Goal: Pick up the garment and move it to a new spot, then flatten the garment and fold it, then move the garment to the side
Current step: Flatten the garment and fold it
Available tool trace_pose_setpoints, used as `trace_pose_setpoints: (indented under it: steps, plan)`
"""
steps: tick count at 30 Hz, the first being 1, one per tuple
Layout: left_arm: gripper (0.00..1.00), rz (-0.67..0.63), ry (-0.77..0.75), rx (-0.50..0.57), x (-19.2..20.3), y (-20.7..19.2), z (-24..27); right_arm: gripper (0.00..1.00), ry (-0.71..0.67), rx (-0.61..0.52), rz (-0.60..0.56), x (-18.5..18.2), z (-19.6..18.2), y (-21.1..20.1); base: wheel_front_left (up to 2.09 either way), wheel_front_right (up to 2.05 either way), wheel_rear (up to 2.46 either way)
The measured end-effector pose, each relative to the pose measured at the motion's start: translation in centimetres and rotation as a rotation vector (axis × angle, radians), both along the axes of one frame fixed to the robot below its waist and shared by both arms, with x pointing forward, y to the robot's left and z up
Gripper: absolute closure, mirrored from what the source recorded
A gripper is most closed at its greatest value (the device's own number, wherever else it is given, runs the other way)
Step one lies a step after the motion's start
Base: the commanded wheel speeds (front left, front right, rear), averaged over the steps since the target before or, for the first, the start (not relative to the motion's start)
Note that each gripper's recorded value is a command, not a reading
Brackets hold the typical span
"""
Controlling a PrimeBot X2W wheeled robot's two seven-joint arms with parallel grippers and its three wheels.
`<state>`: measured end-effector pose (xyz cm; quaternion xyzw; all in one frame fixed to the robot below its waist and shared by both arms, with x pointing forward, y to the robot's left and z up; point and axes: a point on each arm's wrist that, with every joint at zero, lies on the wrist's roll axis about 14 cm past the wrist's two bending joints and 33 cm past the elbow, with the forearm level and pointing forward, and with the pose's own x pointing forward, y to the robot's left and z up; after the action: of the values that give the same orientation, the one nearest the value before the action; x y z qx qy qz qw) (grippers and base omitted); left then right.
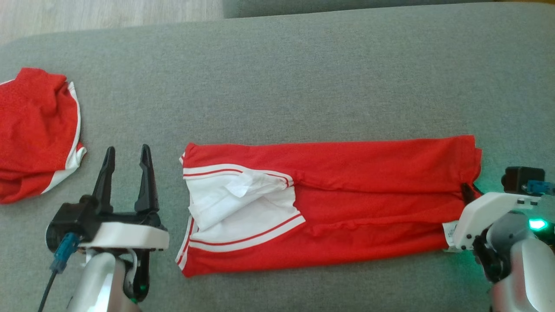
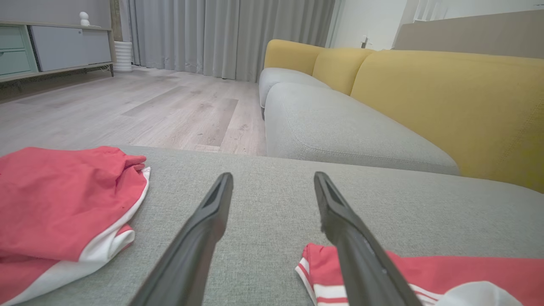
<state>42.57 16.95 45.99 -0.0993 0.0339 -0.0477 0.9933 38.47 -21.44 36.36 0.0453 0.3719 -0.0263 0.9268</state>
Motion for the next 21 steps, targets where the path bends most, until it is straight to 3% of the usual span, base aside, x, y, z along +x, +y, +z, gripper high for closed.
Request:
trace_pose_setpoints:
  steps: [8,17,21]
  plan:
    - [0.0,-0.001,-0.021,-0.003,-0.3,-0.2,0.8,1.0,-0.106,0.001,-0.051,0.0,3.3,-1.5,0.0,0.0,0.0]
    - [0.0,0.003,-0.035,-0.006,-1.1,-0.2,1.3,1.0,-0.234,-0.142,-0.202,-1.4,10.2,-8.2,0.0,0.0,0.0]
    - [0.0,-0.003,-0.05,-0.007,-1.2,-0.4,1.8,1.0,-0.228,-0.122,-0.179,-1.6,11.2,-7.3,0.0,0.0,0.0]
